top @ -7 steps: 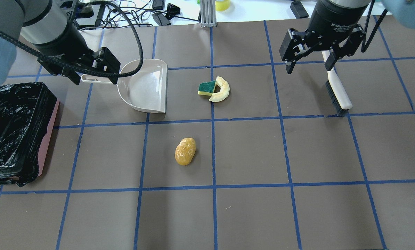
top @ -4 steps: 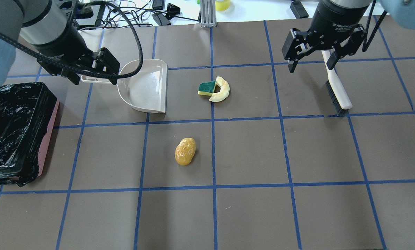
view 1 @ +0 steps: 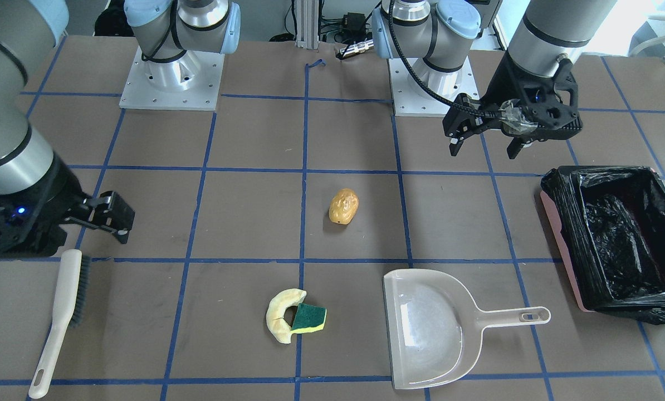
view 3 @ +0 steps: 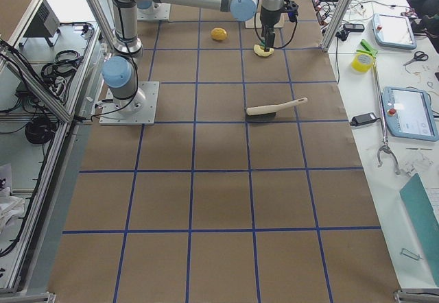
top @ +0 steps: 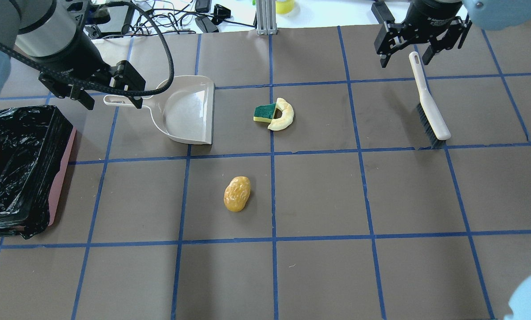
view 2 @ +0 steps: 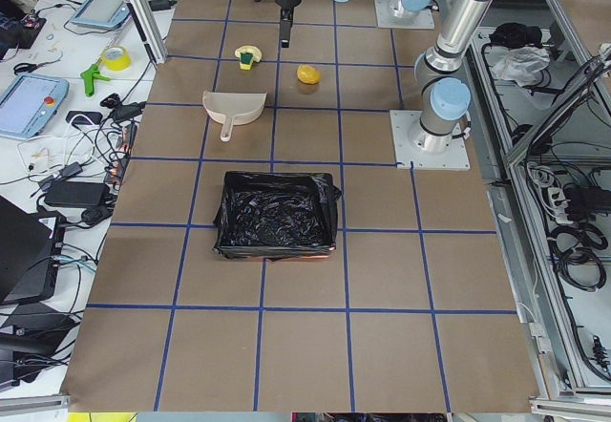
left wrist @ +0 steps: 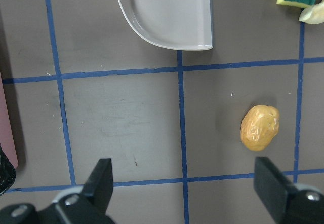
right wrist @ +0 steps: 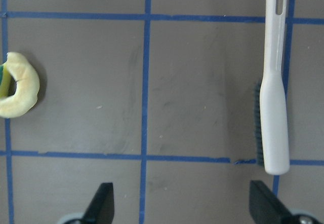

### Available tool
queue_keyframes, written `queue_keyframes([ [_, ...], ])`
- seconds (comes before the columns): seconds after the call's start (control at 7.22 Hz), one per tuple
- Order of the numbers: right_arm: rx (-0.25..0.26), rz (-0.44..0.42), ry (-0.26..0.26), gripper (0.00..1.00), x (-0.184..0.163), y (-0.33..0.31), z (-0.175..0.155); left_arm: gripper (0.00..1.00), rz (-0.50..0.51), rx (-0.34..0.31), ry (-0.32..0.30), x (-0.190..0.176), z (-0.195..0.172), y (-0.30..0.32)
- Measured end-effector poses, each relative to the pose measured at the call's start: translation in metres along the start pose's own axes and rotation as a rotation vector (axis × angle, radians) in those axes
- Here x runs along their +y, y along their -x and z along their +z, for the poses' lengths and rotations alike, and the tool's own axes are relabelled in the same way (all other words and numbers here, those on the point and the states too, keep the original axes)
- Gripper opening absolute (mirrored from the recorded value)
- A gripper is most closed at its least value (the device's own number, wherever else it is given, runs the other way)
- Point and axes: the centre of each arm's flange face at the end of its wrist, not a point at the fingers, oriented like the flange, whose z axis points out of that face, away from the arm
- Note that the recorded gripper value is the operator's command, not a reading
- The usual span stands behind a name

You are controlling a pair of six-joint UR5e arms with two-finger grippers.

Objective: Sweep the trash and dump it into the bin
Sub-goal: 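Lower the left gripper to the dustpan while the right descends to the brush, then grasp the dustpan handle with the left gripper and the brush handle with the right gripper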

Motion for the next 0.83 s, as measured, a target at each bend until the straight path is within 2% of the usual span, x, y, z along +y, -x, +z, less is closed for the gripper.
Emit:
queue_keyframes([
  [0.14,0.006,-0.001,-0.019,0.93,-0.02,-0.037,0.024,1.0,-0.05,-0.002,-0.02,-0.008,0.003,0.012],
  [0.28,0.014,-0.018,-0.039,0.92,-0.036,-0.069,0.047,1.0,-0.163,-0.005,-0.048,-0.017,0.008,0.023],
  [0.69,0.032,-0.051,-0.094,0.89,-0.07,-0.12,0.113,1.0,-0.634,-0.002,-0.132,-0.041,0.031,0.058],
  [0.83,0.033,-0.054,-0.111,0.89,-0.08,-0.125,0.137,1.0,-0.767,-0.023,-0.14,-0.045,0.047,0.067],
])
